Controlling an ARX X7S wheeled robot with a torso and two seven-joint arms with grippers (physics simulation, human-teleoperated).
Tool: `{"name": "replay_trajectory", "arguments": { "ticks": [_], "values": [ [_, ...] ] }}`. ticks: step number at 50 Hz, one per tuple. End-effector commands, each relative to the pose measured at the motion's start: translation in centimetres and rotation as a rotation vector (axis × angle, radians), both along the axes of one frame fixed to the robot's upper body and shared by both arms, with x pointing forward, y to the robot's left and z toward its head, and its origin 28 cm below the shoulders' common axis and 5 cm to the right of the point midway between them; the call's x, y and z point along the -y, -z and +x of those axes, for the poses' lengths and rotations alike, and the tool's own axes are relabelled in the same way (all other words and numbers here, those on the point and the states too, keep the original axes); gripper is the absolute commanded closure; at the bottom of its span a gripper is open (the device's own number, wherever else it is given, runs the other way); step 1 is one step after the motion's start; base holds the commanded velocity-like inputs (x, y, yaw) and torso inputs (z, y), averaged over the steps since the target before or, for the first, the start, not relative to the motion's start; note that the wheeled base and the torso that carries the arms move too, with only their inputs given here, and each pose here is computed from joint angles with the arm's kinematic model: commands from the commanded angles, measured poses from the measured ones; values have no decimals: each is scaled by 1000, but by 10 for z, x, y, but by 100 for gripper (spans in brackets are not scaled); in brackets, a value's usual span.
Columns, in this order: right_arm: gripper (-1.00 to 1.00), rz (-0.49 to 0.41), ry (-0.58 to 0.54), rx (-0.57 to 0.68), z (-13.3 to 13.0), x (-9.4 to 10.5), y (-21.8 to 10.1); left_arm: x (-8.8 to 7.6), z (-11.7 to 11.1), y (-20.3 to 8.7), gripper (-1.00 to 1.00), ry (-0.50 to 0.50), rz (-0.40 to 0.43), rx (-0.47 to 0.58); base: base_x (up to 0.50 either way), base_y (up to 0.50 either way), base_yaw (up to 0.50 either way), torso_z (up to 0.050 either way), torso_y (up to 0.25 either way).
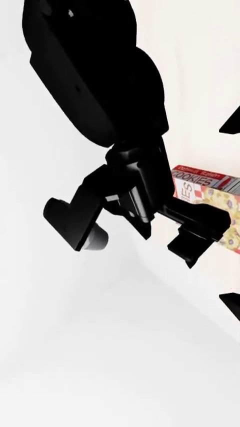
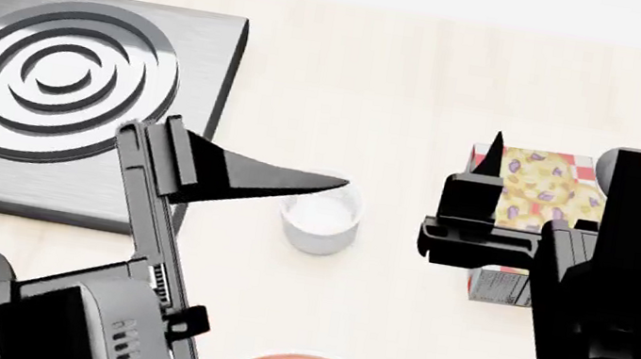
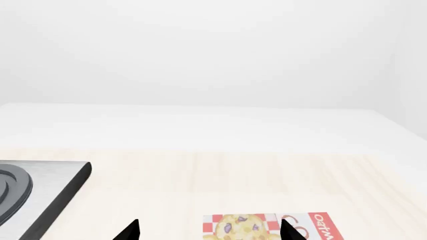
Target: Pick the akita bowl on the stove and place it on the plate.
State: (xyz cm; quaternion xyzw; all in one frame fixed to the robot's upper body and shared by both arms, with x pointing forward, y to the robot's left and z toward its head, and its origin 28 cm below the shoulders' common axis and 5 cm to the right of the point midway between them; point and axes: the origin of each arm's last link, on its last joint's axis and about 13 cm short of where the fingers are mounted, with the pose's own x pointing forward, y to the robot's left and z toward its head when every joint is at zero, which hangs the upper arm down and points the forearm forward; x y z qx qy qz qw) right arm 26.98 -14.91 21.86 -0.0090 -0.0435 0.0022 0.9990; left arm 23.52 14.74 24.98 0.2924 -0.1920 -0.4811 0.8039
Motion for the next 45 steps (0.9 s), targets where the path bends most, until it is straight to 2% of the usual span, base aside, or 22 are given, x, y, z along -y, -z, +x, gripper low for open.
{"name": "replay_trajectory", "arguments": {
  "ticks": [1, 23, 34, 45],
  "values": [
    [-100, 0, 0, 0, 1, 0, 1, -9, 5, -8, -100, -36, -91, -16, 0, 0, 0, 0, 0],
    [-100, -3, 1, 1, -1, -1, -2, -22, 11, -10, -100, -97, -215, -46, 0, 0, 0, 0, 0],
    [-100, -2, 1, 0, 0, 0, 1, -33, 14, -16, -100, -143, -308, -70, 0, 0, 0, 0, 0],
    [-100, -2, 2, 0, 0, 0, -1, -38, 14, -15, -100, -157, -330, -69, 0, 0, 0, 0, 0]
  ]
}}
